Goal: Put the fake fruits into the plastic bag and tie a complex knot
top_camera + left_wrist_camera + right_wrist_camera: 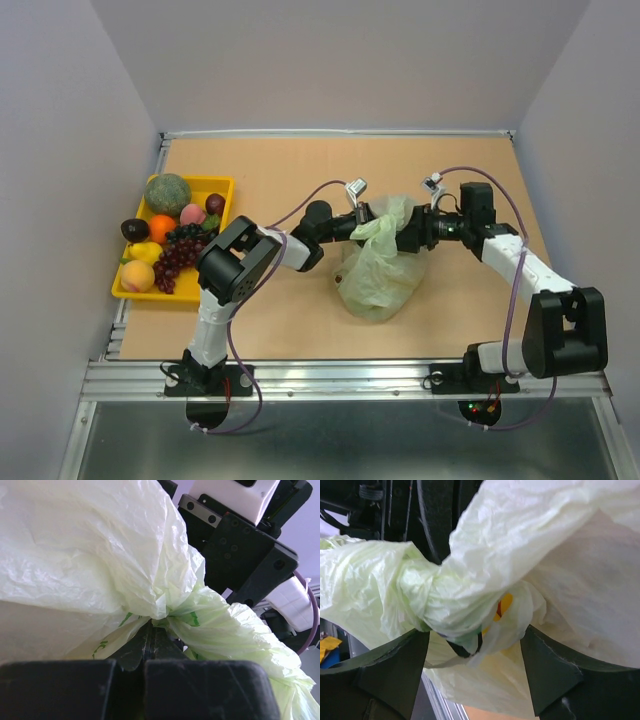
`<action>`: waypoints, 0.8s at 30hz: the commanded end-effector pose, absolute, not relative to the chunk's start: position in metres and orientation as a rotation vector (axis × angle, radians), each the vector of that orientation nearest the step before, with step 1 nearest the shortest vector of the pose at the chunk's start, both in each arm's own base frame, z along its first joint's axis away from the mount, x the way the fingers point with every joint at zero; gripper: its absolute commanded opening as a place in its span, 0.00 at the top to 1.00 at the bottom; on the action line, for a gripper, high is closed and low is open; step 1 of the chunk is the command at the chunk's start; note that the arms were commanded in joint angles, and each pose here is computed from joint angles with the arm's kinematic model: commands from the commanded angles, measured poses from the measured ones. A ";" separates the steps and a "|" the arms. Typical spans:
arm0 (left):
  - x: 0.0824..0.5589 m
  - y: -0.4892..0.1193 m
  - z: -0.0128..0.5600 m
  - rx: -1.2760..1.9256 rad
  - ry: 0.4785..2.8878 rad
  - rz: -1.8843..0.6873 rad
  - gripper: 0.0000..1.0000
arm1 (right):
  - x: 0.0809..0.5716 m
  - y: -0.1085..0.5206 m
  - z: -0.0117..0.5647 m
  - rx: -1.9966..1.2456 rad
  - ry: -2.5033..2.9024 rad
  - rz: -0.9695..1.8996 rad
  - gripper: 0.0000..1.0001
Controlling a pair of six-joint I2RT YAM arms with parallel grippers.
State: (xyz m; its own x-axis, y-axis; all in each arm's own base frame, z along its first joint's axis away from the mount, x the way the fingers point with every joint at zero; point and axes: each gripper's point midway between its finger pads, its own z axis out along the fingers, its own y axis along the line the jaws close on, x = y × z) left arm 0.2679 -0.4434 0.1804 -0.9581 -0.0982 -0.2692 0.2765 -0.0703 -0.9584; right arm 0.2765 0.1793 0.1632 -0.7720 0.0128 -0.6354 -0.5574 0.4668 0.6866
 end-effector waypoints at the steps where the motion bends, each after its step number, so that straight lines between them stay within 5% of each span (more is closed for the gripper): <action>1: 0.251 -0.443 0.236 0.399 1.624 -2.203 1.00 | 0.296 0.193 0.181 -0.472 2.046 1.319 0.22; 19: 0.238 -0.450 0.233 0.455 1.611 -2.222 1.00 | 0.321 0.247 0.210 -0.570 1.947 1.375 0.21; 22: 0.237 -0.448 0.234 0.458 1.616 -2.209 1.00 | 0.319 0.242 0.207 -0.566 1.960 1.358 0.17; 24: 0.238 -0.446 0.232 0.453 1.626 -2.199 1.00 | 0.312 0.235 0.204 -0.565 1.982 1.338 0.02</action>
State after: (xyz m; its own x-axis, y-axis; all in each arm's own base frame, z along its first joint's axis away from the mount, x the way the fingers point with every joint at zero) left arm 0.2697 -0.4445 0.1682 -0.9688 -0.0912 -0.2304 0.2361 -0.0575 -0.9700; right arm 0.2902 0.2316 0.1642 -0.7994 -0.0107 -0.6007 -0.5626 0.3639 0.7423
